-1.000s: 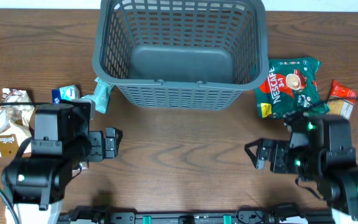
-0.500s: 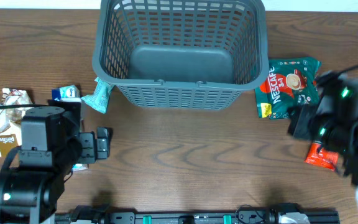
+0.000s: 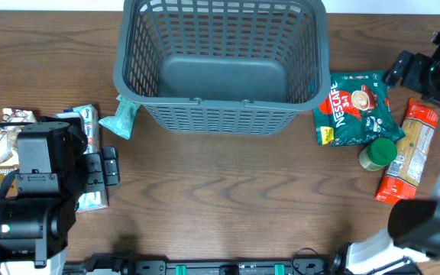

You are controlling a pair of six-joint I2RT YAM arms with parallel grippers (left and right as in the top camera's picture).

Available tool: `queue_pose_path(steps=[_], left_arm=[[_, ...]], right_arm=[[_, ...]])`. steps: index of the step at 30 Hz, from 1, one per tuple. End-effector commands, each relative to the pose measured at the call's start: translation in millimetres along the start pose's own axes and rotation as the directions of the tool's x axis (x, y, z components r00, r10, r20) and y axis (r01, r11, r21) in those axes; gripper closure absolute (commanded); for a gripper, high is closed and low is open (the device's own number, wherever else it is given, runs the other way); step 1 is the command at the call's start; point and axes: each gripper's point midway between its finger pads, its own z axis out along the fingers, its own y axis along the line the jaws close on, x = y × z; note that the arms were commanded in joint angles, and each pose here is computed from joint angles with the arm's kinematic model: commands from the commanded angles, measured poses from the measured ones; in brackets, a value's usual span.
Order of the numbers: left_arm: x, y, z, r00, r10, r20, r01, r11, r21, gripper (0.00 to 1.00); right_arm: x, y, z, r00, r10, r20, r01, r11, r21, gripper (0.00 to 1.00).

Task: Pack container
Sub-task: 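Move the right gripper over the green Nescafé bag and descend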

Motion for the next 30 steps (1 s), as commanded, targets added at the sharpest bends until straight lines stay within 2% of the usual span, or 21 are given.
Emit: queue_pose_path(steps=[1, 8, 14, 19, 25, 30], left_arm=[[-6.3, 4.3, -1.5, 1.000, -0.023, 0.017, 0.024, 0.999, -0.021, 0.01], [-9.8, 3.3, 3.3, 1.000, -0.022, 0.012, 0.022, 1.000, -0.022, 0.01], [-14.8, 2.5, 6.4, 0.999, -0.028, 0.020, 0.028, 0.999, -0.021, 0.01], [-27.2, 1.7, 6.2, 0.997, -0.043, 0.069, 0.044, 0.999, -0.015, 0.01], [-35.2, 0.4, 10.5, 0.994, -0.065, 0.084, 0.066, 0.998, -0.012, 0.01], [-34.7, -1.4, 21.0, 0.997, -0.066, 0.047, 0.066, 0.998, -0.016, 0.01]], right_arm=[[-14.5, -20.1, 29.9, 0.993, -0.116, -0.036, 0.117, 0.993, 0.029, 0.01], [-34.5, -24.2, 109.4, 0.957, -0.275, -0.095, 0.276, 0.961, 0.002, 0.01], [-20.0, 6.9, 165.6, 0.894, -0.427, -0.133, 0.393, 0.892, -0.221, 0.01], [-6.4, 30.4, 191.0, 0.864, -0.489, -0.124, 0.414, 0.828, -0.377, 0.01], [7.8, 40.0, 215.9, 0.837, -0.532, -0.128, 0.420, 0.775, -0.472, 0.01], [28.1, 50.1, 249.4, 0.840, -0.512, -0.182, 0.344, 0.759, -0.552, 0.01]])
